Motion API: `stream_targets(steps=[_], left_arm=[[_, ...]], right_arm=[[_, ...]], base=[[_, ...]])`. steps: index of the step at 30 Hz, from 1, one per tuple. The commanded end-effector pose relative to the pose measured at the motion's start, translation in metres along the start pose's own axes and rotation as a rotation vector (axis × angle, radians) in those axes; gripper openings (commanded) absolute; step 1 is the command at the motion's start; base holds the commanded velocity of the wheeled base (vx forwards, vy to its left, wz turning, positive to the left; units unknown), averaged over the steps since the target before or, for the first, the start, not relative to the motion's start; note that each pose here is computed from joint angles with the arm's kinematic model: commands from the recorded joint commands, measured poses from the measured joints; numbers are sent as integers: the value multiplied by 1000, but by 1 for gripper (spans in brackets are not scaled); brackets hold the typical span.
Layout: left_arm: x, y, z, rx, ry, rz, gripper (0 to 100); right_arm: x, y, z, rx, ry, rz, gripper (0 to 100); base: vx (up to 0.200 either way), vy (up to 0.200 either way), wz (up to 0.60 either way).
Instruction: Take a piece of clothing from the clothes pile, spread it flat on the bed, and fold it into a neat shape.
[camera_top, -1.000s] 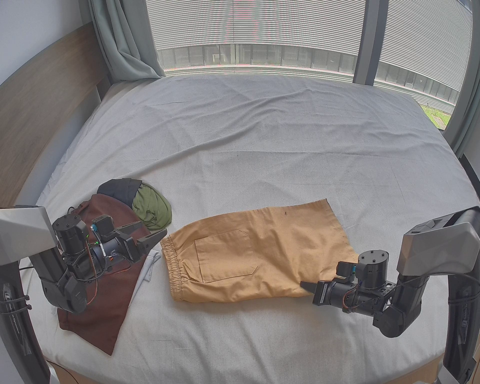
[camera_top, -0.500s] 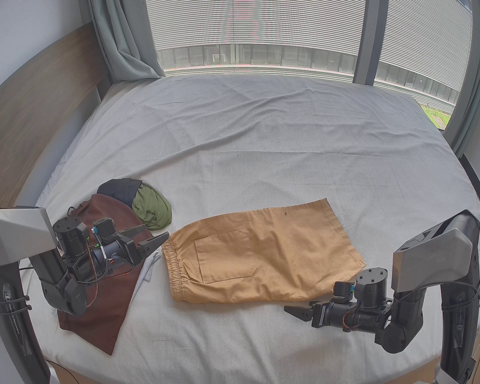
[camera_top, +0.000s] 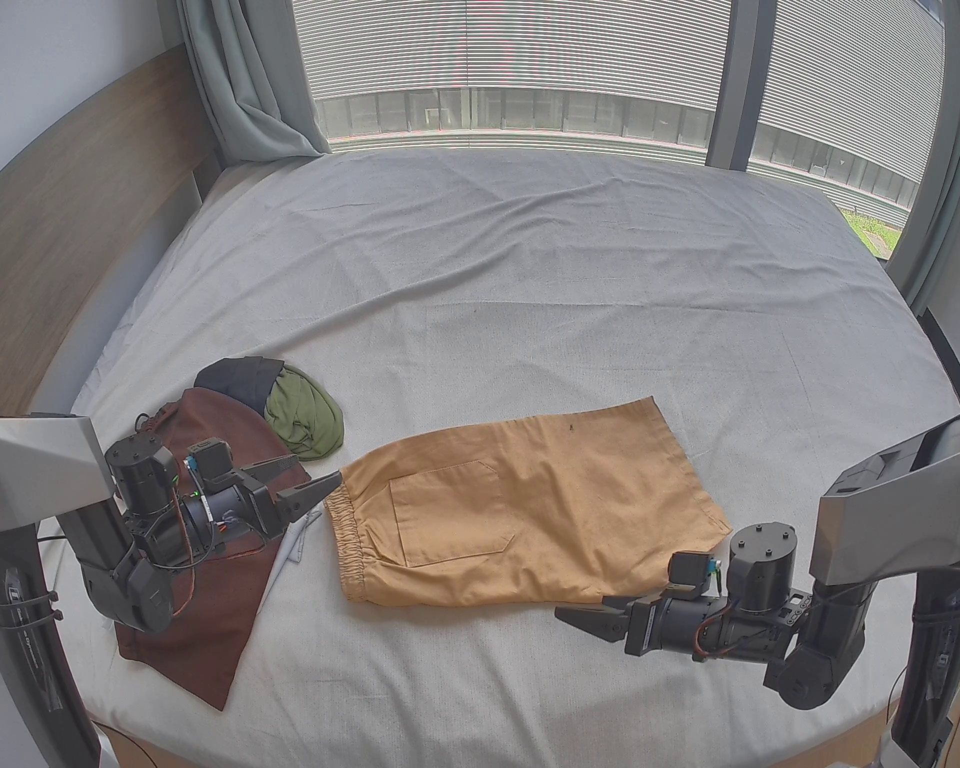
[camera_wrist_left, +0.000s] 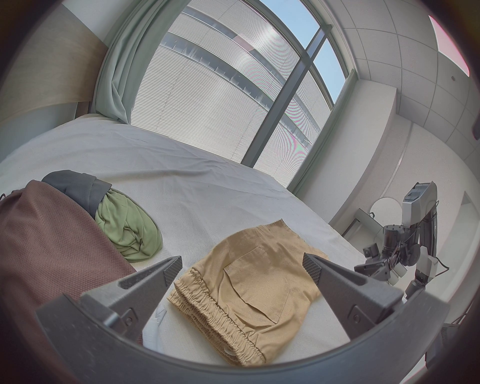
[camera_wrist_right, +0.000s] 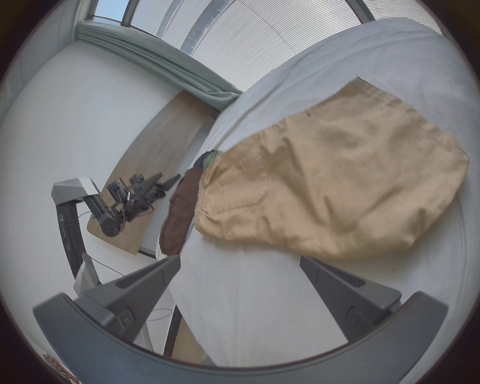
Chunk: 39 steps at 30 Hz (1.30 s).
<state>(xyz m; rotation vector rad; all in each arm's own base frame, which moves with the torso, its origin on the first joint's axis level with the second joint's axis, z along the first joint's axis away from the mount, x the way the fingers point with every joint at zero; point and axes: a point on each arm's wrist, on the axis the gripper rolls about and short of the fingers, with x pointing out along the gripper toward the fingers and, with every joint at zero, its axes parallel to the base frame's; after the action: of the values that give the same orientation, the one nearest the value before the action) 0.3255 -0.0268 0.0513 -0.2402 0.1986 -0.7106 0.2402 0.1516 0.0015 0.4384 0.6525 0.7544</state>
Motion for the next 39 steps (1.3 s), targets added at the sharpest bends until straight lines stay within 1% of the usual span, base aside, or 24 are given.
stream_targets(steps=[1, 4, 10, 11, 12, 14, 20, 29, 39], left_arm=[[-2, -2, 0, 1, 4, -3, 100], [-3, -6, 1, 4, 5, -12, 100], [-4, -10, 3, 9, 3, -20, 100], [-4, -11, 3, 11, 3, -22, 100], [-4, -11, 3, 11, 3, -22, 100], [-4, -11, 3, 10, 5, -24, 100], [-7, -12, -1, -8, 21, -26, 100], [-6, -14, -6, -18, 38, -38, 100], [-10, -14, -9, -35, 52, -27, 100]], right_arm=[[-5, 12, 26, -30, -105, 49, 100], [-9, 17, 39, -48, -158, 68, 100], [-17, 28, 54, -75, -223, 99, 100], [-22, 28, 60, -80, -248, 100, 100], [-28, 28, 67, -86, -276, 97, 100], [-33, 27, 72, -90, -297, 101, 100], [-44, 15, 88, -99, -340, 103, 100], [-45, 8, 94, -97, -360, 85, 100], [-42, 4, 89, -89, -340, 74, 100]], base=[[0, 0, 0], [0, 0, 0], [0, 0, 0], [0, 0, 0], [0, 0, 0], [0, 0, 0], [0, 0, 0], [0, 0, 0], [0, 0, 0]])
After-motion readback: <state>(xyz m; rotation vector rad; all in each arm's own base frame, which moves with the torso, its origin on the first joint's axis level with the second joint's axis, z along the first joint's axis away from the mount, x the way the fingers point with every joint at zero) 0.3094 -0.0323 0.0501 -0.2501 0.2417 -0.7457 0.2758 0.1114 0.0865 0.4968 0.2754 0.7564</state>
